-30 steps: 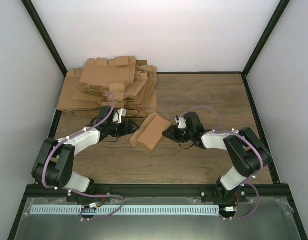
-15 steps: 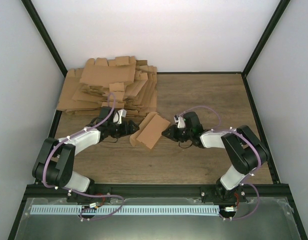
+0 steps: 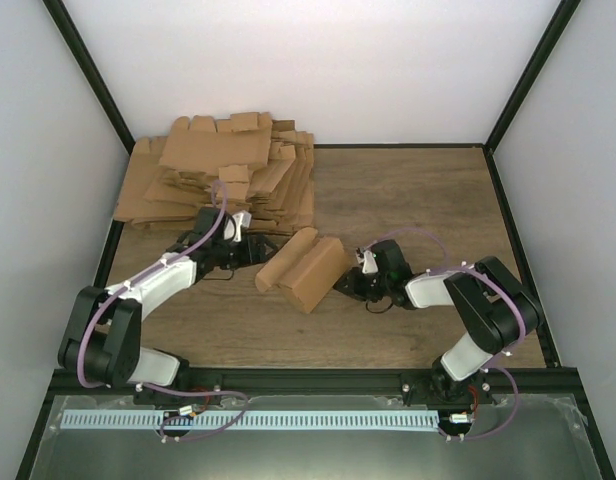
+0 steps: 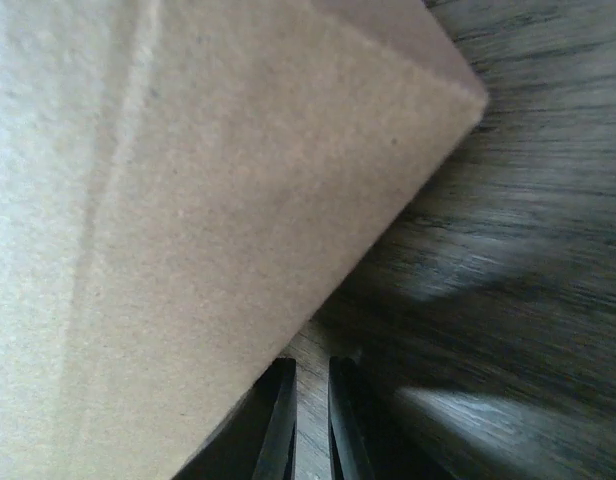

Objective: Fold the paper box

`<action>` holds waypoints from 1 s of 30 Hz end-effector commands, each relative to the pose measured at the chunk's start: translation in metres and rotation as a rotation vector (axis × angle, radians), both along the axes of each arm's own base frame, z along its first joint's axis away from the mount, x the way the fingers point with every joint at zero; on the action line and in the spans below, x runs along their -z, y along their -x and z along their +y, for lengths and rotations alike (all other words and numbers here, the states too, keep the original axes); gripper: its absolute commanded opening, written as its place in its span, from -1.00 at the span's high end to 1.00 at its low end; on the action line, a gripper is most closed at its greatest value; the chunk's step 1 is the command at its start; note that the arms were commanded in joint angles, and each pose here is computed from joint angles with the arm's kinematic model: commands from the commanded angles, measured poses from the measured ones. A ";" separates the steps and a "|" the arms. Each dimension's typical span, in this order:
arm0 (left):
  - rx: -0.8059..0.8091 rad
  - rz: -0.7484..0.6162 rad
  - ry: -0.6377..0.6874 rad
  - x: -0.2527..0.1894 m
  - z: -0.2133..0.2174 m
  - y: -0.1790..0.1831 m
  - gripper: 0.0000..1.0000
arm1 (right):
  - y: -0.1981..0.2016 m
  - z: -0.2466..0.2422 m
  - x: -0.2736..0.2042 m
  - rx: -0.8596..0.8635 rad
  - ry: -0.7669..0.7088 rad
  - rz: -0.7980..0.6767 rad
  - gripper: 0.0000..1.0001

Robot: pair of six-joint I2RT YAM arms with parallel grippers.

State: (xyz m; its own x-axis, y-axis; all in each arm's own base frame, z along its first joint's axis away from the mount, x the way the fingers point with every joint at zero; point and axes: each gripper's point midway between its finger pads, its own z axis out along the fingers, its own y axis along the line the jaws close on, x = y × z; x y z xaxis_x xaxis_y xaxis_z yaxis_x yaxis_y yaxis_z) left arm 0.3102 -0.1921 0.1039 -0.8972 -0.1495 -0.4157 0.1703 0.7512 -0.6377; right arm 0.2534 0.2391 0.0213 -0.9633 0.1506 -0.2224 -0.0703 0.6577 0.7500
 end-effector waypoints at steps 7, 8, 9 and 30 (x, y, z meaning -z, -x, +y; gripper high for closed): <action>0.007 0.044 0.003 0.027 -0.003 -0.001 -0.69 | -0.006 0.001 0.000 -0.004 0.024 -0.028 0.76; 0.011 0.047 0.001 0.029 -0.003 -0.001 -0.69 | -0.007 0.001 0.000 -0.006 0.022 -0.030 0.75; 0.012 0.053 -0.004 0.031 -0.003 -0.002 -0.69 | -0.007 0.002 0.000 -0.007 0.023 -0.030 0.76; -0.015 0.090 -0.103 0.053 0.009 -0.002 -0.37 | -0.030 0.005 -0.077 -0.068 0.093 -0.284 0.00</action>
State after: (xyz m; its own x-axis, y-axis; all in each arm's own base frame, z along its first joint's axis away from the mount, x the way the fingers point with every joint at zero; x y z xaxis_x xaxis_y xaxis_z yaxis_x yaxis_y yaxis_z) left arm 0.3064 -0.1852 0.0480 -0.9388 -0.1313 -0.3185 0.0892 0.8003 -0.5929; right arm 0.2685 0.2391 0.0763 -0.9084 0.0994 -0.4060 -0.2386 0.6744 0.6987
